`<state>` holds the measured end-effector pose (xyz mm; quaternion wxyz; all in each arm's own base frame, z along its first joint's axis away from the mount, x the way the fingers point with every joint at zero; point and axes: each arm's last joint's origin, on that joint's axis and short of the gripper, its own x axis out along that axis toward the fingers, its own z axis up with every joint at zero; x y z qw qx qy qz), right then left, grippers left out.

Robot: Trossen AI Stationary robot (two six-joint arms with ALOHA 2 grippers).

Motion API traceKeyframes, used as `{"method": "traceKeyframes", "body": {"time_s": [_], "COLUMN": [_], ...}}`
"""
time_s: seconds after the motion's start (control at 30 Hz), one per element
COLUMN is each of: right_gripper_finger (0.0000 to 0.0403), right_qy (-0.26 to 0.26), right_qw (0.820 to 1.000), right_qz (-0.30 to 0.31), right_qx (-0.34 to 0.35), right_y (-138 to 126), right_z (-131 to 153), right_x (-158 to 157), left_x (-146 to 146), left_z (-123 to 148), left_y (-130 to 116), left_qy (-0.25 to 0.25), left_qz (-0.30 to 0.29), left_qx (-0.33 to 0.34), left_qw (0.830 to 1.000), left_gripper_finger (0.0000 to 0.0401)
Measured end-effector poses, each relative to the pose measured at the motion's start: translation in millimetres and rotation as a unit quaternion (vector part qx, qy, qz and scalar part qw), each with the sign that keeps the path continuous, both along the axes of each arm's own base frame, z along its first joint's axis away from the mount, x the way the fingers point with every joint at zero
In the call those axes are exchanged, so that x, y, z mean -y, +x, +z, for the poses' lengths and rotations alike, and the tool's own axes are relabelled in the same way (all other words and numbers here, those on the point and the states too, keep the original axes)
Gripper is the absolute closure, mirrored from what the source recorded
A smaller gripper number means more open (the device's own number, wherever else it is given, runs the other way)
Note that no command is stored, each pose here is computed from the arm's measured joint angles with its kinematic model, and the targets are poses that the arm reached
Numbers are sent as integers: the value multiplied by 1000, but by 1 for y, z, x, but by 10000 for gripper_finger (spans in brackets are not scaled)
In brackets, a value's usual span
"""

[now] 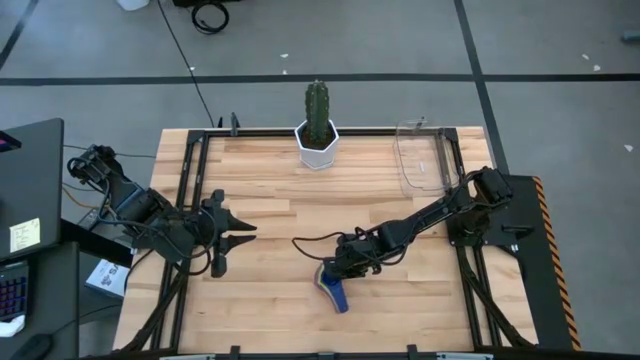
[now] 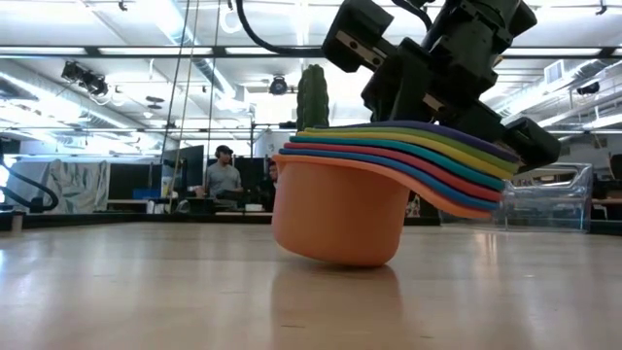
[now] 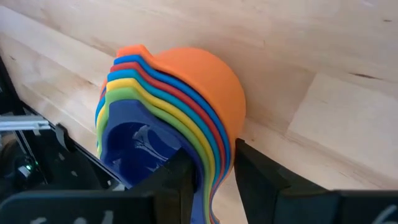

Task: Nest measuring cups in basket
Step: Put the stacked measuring cups into the transparent bin

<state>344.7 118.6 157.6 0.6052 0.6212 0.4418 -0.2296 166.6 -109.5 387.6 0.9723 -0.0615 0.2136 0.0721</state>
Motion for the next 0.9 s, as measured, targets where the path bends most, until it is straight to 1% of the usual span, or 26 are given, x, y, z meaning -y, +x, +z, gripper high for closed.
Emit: {"method": "traceKeyframes", "body": {"time_s": [0.13,0.6,0.77,0.9], "right_gripper_finger": [293,293,293,295], "right_qy": [1,6,-6,-4], "right_qw": [1000,1000,999,999], "right_qz": [12,13,31,27], "right_qx": [1,1,19,34], "right_y": [0,1,4,8], "right_z": [0,0,1,2], "right_x": [0,3,7,11], "left_x": [0,0,0,0], "left_z": [0,0,0,0], "left_y": [0,0,0,0], "left_qy": [0,0,0,0], "left_qz": [0,0,0,0], "left_qx": [0,0,0,0], "left_qw": [1000,1000,1000,1000], "left_gripper_finger": [310,310,310,310]}}
